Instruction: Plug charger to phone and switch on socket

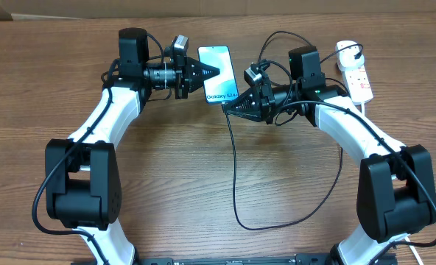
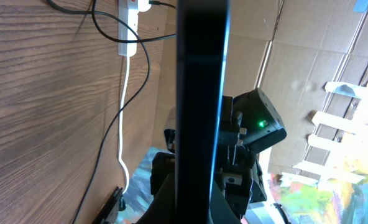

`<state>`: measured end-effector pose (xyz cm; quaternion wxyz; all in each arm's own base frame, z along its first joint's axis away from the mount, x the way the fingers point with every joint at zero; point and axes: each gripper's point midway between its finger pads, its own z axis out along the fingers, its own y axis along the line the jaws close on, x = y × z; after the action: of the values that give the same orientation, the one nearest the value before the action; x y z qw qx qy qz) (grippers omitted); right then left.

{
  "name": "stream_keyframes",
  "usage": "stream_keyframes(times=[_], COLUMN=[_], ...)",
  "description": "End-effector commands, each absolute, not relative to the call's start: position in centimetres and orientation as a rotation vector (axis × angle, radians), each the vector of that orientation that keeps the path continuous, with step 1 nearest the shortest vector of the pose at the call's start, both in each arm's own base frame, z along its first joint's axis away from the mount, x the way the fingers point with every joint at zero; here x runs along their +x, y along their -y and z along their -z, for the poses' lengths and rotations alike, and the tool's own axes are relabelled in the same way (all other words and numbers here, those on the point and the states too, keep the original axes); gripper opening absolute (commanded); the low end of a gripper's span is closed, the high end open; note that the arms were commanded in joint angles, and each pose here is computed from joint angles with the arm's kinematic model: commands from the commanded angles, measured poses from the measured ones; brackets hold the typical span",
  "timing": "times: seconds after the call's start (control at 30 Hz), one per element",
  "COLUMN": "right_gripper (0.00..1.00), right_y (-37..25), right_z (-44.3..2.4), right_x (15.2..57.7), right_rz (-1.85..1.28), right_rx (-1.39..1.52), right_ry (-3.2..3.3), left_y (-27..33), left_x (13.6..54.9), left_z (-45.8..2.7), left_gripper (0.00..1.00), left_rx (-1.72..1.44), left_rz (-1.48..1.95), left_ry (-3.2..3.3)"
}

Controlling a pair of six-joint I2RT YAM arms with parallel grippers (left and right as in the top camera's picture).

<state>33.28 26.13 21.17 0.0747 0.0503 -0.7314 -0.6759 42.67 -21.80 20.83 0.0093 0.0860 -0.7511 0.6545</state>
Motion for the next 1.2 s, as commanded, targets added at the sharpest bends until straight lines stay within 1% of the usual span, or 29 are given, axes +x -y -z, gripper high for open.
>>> stream_keyframes(times=[0.0,0.07,0.53,1.17], right_gripper=[0.04,0.04,0.04,0.04], right_y=[-26.5,-26.5,-26.7,-26.7], right_z=[-23.4,-24.0,-23.2,-22.8], right_x=[33.3,32.9,33.5,34.0], right_rz=[2.096,2.119,2.081,2.083], right_rx=[0.282,0.334,0.256,0.262], right_ry=[2.203,2.162,2.219,2.270], left_y=[23.4,23.3,23.3,23.2], left_x=[40.0,40.1,39.7,39.1], left_z=[-23.2,-23.2,-23.4,-23.8], left_gripper=[0.04,0.04,0.04,0.04], left_rx=[0.043,0.048,0.026,0.022], left_rz=[-2.083,-2.084,-2.085,-2.071], left_ry=[2.225,2.227,2.200,2.142])
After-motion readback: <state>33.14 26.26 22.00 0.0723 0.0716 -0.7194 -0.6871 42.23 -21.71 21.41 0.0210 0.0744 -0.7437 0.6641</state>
